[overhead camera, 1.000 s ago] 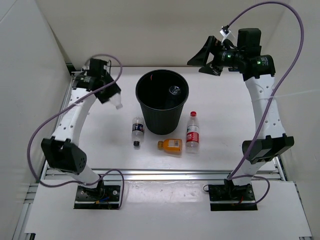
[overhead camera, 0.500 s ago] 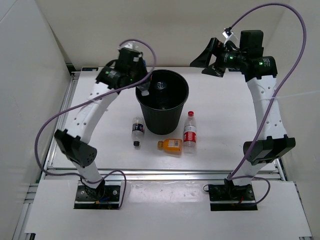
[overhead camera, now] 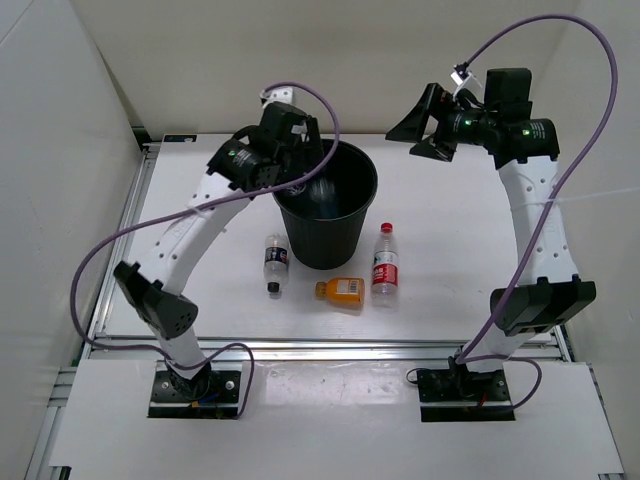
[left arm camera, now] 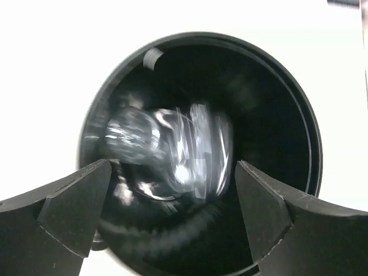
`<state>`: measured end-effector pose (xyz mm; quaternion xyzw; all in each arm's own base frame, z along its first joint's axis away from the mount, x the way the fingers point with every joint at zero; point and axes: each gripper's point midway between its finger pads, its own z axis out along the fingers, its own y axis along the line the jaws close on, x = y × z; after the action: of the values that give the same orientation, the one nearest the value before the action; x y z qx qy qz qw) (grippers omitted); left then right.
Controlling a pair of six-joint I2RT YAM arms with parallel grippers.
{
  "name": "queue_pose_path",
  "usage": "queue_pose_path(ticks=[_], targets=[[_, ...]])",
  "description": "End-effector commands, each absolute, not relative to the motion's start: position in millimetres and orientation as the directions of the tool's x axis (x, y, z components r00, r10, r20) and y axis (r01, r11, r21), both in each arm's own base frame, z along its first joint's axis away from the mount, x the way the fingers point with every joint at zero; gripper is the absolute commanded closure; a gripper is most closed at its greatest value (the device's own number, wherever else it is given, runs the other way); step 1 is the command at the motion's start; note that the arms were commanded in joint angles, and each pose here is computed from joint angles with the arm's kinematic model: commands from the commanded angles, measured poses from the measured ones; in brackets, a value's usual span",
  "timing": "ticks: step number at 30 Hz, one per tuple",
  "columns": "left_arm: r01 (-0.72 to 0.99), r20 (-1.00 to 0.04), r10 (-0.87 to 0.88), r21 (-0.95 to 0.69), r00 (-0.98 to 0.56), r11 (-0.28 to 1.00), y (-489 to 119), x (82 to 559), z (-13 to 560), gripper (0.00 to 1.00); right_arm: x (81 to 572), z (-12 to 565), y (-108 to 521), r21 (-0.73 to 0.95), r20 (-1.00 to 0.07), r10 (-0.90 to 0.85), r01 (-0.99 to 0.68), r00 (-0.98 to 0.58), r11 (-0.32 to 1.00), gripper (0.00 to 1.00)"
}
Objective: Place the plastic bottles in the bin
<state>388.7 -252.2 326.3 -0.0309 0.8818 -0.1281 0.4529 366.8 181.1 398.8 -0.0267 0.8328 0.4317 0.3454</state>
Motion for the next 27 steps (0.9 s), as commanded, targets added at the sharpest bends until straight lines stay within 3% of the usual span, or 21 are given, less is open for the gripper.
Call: queue_pose_path(ticks=[1,3,4,6,7,11,14,20,27], targets=[[-0.051,-0.882,-0.232,-0.232,-0.411,0.971,-187.0,364.7,395.0,0.00,363.4,397.2,169.5,0.694,-0.605,0.267,-0.332,-0.750,0.639,0.00],[-0.143,-0.880,-0.327,-0.295,-0.346,0.945,-142.7,352.9,406.3,0.00,361.0,394.4,169.5,0.702,-0.591,0.273,-0.318,-0.759,0.637,0.00],[-0.134,-0.847,-0.333,-0.305,-0.414,0.943,-141.9,354.1,369.1,0.00,362.9,391.2,165.6,0.705,-0.584,0.281,-0.305,-0.761,0.641,0.00],[-0.113,-0.783,-0.417,-0.414,-0.461,0.903,-122.4,346.6,348.6,0.00,364.3,377.9,157.5,0.705,-0.556,0.305,-0.244,-0.773,0.666,0.00],[-0.160,-0.721,-0.433,-0.417,-0.541,0.895,-117.1,343.1,300.0,0.00,364.6,367.6,154.6,0.701,-0.536,0.311,-0.209,-0.785,0.682,0.00],[-0.244,-0.515,-0.506,-0.493,-0.692,0.835,-110.2,325.5,216.0,0.01,357.9,307.9,138.1,0.704,-0.384,0.350,-0.026,-0.854,0.710,0.00],[-0.288,-0.442,-0.526,-0.500,-0.726,0.817,-109.1,312.9,178.6,0.01,348.2,256.4,129.9,0.657,-0.271,0.356,0.098,-0.894,0.747,0.00],[-0.385,-0.308,-0.586,-0.517,-0.750,0.764,-104.3,293.3,135.5,0.00,323.8,167.8,141.1,0.537,-0.097,0.261,0.170,-0.960,0.826,0.00],[-0.396,-0.273,-0.579,-0.507,-0.769,0.765,-103.7,283.7,129.2,0.00,305.2,87.1,154.5,0.455,0.041,0.183,0.181,-0.982,0.872,0.00]])
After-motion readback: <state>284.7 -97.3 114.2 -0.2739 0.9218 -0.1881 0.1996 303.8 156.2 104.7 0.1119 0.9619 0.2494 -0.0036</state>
